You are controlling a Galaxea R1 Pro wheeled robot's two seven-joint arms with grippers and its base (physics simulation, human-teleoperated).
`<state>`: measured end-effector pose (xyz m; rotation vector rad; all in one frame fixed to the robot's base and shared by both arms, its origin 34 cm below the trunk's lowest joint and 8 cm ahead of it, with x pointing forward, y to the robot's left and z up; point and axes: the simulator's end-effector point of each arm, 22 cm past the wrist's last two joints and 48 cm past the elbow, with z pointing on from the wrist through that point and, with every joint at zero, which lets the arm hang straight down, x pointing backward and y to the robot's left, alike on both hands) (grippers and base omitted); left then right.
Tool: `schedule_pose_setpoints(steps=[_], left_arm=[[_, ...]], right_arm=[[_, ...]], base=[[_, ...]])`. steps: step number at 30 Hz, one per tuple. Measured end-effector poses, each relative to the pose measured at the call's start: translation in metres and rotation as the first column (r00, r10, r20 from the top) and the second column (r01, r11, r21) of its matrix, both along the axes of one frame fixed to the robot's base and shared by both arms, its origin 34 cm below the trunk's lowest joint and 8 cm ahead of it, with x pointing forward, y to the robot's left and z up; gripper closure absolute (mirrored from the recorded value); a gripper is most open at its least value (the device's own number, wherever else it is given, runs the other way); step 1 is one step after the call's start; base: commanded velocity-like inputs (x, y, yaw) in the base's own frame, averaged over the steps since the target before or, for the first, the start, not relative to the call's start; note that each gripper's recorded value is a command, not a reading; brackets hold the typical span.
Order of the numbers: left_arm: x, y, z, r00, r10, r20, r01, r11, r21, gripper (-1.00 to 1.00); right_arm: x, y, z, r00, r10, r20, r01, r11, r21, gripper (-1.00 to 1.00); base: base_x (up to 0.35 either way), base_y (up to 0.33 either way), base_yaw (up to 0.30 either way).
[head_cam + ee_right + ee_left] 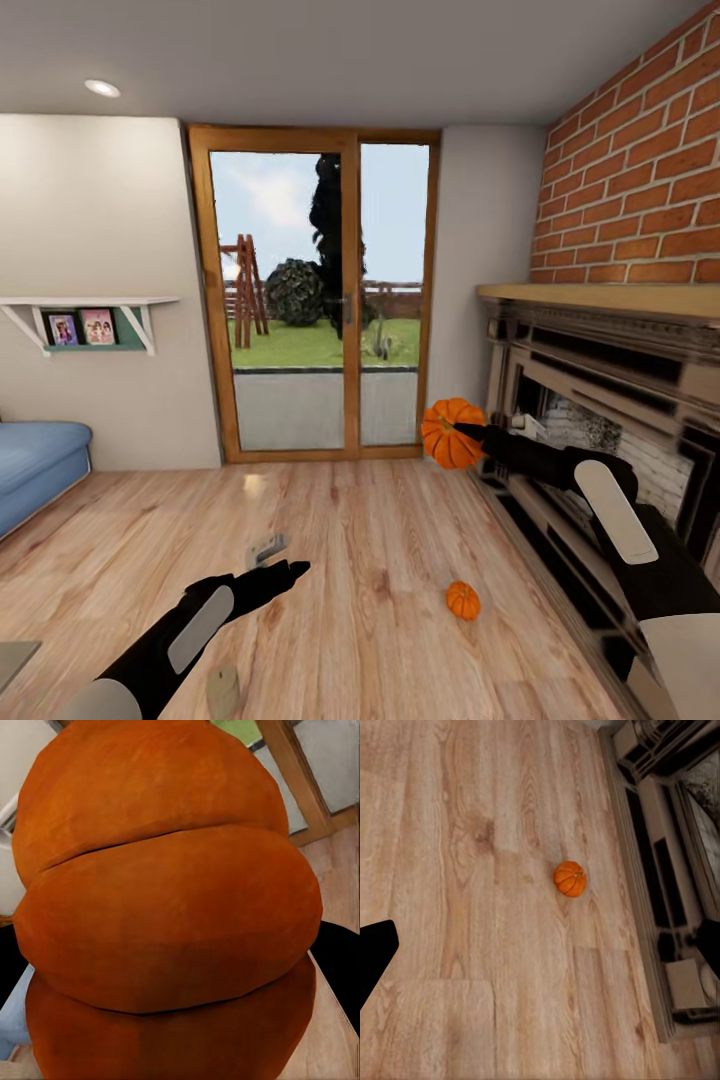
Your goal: Place each of the two pumpkins and all three candles from the living room inside a cabinet in the living room (use any cabinet), then make sure every cabinet is closed, and position the cauldron so it is next to a table in the living room.
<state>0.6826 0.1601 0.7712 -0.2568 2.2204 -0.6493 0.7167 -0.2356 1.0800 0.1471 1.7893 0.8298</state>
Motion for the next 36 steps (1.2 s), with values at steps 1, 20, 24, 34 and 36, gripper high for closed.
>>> schedule_pose_setpoints(steps=[1,20,24,34,36], left_arm=[[0.001,0.001,0.001,1.000,0.001,0.003,-0.001,1.000,0.000,-1.00],[0.005,0.019,0.005,1.000,0.024,0.008,-0.025,1.000,0.010,-1.00],[0.008,0.034,0.007,0.999,0.049,0.009,-0.049,0.999,0.007,-1.00],[0.009,0.039,0.008,0.998,0.057,0.010,-0.057,0.998,0.004,-1.00],[0.009,0.040,0.008,0.998,0.058,0.011,-0.058,0.998,0.003,-1.00]], right_arm=[[0.000,0.000,0.000,1.000,-0.001,0.000,0.001,1.000,0.000,1.00],[-0.001,0.000,0.001,1.000,0.001,0.000,-0.001,1.000,-0.003,1.00],[-0.001,0.000,0.001,1.000,0.000,0.001,0.000,1.000,-0.004,1.00],[-0.001,0.000,0.001,1.000,-0.001,0.002,0.001,1.000,-0.002,1.00],[-0.001,0.000,0.001,1.000,-0.001,0.002,0.001,1.000,-0.003,1.00]], base=[[0.000,0.000,-0.266],[0.172,0.070,-0.085],[0.274,0.214,-0.271],[0.235,0.260,-0.117],[0.228,0.266,-0.004]])
